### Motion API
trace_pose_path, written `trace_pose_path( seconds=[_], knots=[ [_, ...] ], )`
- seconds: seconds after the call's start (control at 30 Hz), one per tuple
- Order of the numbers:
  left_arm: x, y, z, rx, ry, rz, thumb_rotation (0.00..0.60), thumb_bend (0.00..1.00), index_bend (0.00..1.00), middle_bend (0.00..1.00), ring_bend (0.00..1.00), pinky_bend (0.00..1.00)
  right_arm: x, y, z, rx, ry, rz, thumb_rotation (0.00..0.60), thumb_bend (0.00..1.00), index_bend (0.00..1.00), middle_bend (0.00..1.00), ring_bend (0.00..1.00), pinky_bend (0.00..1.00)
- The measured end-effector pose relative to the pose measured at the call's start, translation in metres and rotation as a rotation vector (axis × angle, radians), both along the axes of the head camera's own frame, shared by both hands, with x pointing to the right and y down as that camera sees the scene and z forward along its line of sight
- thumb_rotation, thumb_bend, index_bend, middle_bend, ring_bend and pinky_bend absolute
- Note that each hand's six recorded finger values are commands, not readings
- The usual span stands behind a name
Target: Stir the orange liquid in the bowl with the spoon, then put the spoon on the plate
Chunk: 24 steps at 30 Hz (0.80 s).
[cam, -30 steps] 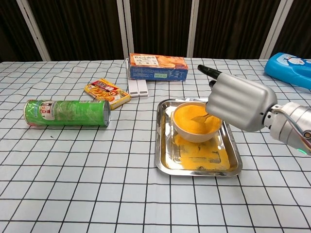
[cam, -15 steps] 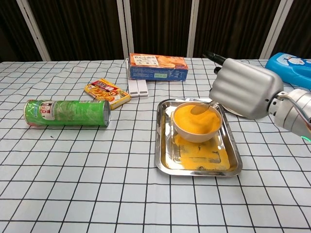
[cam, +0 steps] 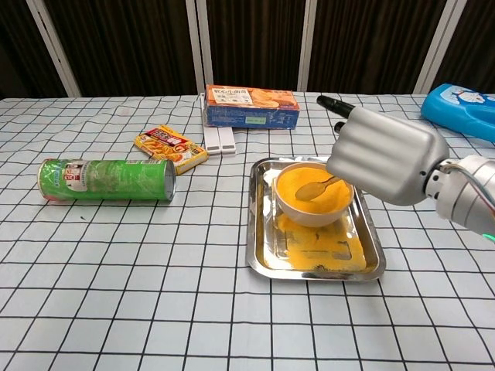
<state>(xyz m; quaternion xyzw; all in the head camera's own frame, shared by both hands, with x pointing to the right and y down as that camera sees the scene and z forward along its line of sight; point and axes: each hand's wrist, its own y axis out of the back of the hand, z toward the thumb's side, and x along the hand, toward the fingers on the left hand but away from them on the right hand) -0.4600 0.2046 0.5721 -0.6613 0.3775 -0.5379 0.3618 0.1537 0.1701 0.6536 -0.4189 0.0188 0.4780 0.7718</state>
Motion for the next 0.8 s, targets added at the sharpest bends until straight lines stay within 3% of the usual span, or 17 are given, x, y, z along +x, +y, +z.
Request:
trace_pose_path(
  seconds=[0.43, 0.8],
  knots=[
    [0.000, 0.000, 0.000, 0.000, -0.001, -0.001, 0.600, 0.00, 0.00, 0.00, 0.00, 0.00, 0.007, 0.006, 0.009, -0.030, 0.037, 0.005, 0.600, 0.71, 0.83, 0.71, 0.39, 0.00],
    [-0.001, 0.000, 0.000, -0.001, -0.005, -0.005, 0.600, 0.00, 0.00, 0.00, 0.00, 0.00, 0.020, -0.007, 0.024, 0.004, 0.069, 0.046, 0.600, 0.71, 0.83, 0.71, 0.39, 0.00]
  ],
)
